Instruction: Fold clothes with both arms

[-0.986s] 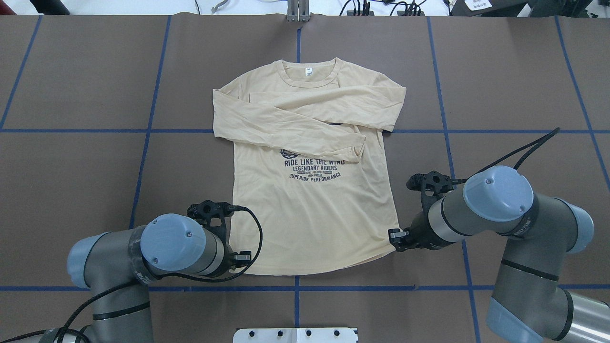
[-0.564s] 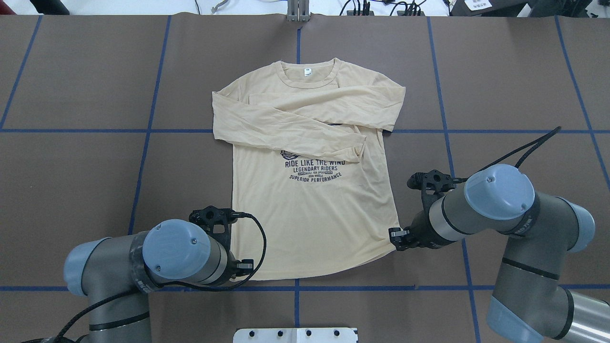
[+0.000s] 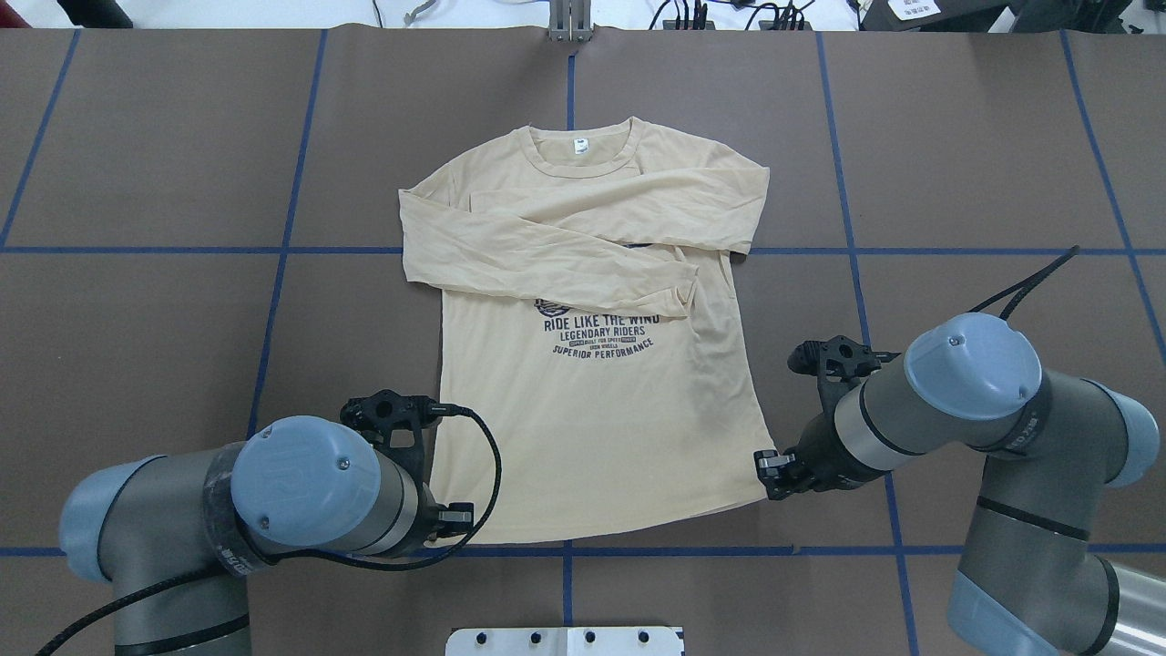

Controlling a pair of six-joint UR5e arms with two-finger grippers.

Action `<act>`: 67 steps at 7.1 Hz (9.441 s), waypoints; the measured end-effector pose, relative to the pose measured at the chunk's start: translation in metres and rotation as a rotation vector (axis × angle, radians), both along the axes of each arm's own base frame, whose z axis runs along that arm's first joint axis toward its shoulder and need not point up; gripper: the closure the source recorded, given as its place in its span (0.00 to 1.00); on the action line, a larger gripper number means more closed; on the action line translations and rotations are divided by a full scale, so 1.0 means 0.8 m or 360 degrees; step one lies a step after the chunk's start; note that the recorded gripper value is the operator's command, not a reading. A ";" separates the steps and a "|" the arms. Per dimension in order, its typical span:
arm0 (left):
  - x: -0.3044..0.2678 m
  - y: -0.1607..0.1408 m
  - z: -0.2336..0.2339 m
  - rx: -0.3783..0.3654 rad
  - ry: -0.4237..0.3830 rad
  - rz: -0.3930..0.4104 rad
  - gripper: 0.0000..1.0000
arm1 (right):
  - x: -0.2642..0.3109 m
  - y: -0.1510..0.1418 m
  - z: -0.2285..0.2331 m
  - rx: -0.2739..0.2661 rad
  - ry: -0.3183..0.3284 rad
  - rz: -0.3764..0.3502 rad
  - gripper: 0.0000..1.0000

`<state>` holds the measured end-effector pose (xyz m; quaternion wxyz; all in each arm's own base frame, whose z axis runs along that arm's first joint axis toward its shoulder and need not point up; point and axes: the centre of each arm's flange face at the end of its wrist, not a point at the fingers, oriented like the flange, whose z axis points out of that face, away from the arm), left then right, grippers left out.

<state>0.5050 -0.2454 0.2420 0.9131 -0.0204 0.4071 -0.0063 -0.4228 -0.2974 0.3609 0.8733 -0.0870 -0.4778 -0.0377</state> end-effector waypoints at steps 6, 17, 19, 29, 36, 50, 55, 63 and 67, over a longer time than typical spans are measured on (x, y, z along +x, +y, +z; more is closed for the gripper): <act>-0.017 -0.003 -0.014 0.0083 0.0006 0.0062 1.00 | 0.002 0.027 -0.015 -0.0168 -0.0025 -0.0039 1.00; -0.165 -0.350 -0.058 0.0429 0.0136 -0.0273 1.00 | 0.109 -0.378 -0.133 0.0098 -0.0144 0.0642 1.00; -0.147 -0.373 -0.044 0.0460 0.0185 -0.0294 1.00 | 0.080 -0.429 -0.118 0.0149 -0.0129 0.0694 1.00; -0.043 -0.511 0.070 0.0531 0.0181 -0.0421 1.00 | 0.012 -0.468 -0.056 0.0101 -0.0003 0.0695 1.00; -0.008 -0.497 0.093 0.0536 0.0136 -0.0402 1.00 | -0.001 -0.471 -0.028 0.0052 0.0055 0.0680 1.00; -0.058 -0.473 0.062 0.0620 0.0223 -0.0430 0.01 | -0.018 -0.337 -0.051 0.0001 0.0078 0.0646 0.00; -0.062 -0.469 0.054 0.0626 0.0241 -0.0439 0.01 | -0.075 -0.244 -0.004 -0.0060 0.0263 0.0609 0.02; -0.063 -0.466 0.065 0.0618 0.0228 -0.0438 0.01 | -0.084 -0.247 -0.015 -0.0071 0.0261 0.0616 1.00; -0.063 -0.465 0.064 0.0625 0.0229 -0.0434 0.01 | -0.093 -0.207 -0.045 -0.0055 0.0190 0.0530 1.00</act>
